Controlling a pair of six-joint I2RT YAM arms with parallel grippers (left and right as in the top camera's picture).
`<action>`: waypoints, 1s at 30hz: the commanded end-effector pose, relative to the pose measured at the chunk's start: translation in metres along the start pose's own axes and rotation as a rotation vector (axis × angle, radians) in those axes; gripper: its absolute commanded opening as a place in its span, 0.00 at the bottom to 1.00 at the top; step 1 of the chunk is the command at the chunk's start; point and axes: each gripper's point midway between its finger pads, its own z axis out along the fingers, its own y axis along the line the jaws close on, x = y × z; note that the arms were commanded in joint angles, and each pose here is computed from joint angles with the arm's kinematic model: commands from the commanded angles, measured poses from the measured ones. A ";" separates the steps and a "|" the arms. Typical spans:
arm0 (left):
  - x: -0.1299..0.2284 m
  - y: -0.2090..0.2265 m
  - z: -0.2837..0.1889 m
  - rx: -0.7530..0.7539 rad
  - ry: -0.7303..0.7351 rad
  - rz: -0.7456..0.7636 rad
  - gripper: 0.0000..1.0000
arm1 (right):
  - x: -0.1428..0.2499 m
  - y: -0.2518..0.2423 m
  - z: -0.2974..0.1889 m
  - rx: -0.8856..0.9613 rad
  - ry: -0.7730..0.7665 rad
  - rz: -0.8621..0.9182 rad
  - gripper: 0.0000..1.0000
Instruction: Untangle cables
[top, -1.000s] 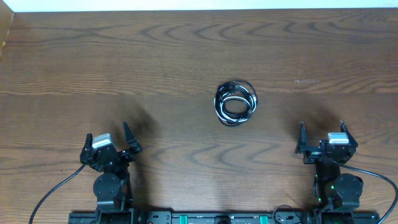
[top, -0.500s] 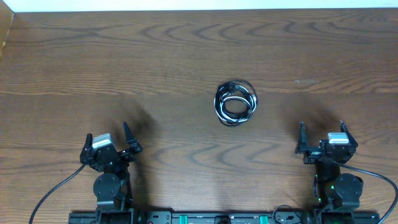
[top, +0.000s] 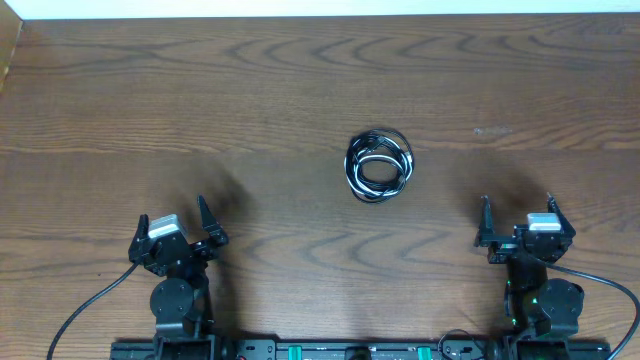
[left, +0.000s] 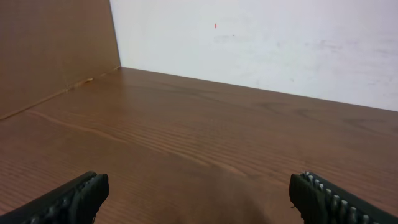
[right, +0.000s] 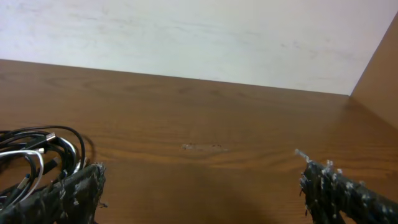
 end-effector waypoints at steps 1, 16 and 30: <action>0.017 0.004 0.001 -0.017 0.045 0.021 0.98 | 0.001 -0.001 0.000 0.003 -0.001 -0.006 0.99; 0.017 0.004 0.001 -0.017 0.045 0.021 0.98 | 0.001 -0.001 0.000 0.004 -0.001 -0.006 0.99; 0.012 0.003 0.001 -0.013 0.032 0.000 0.98 | 0.001 -0.001 0.000 0.003 -0.001 -0.006 0.99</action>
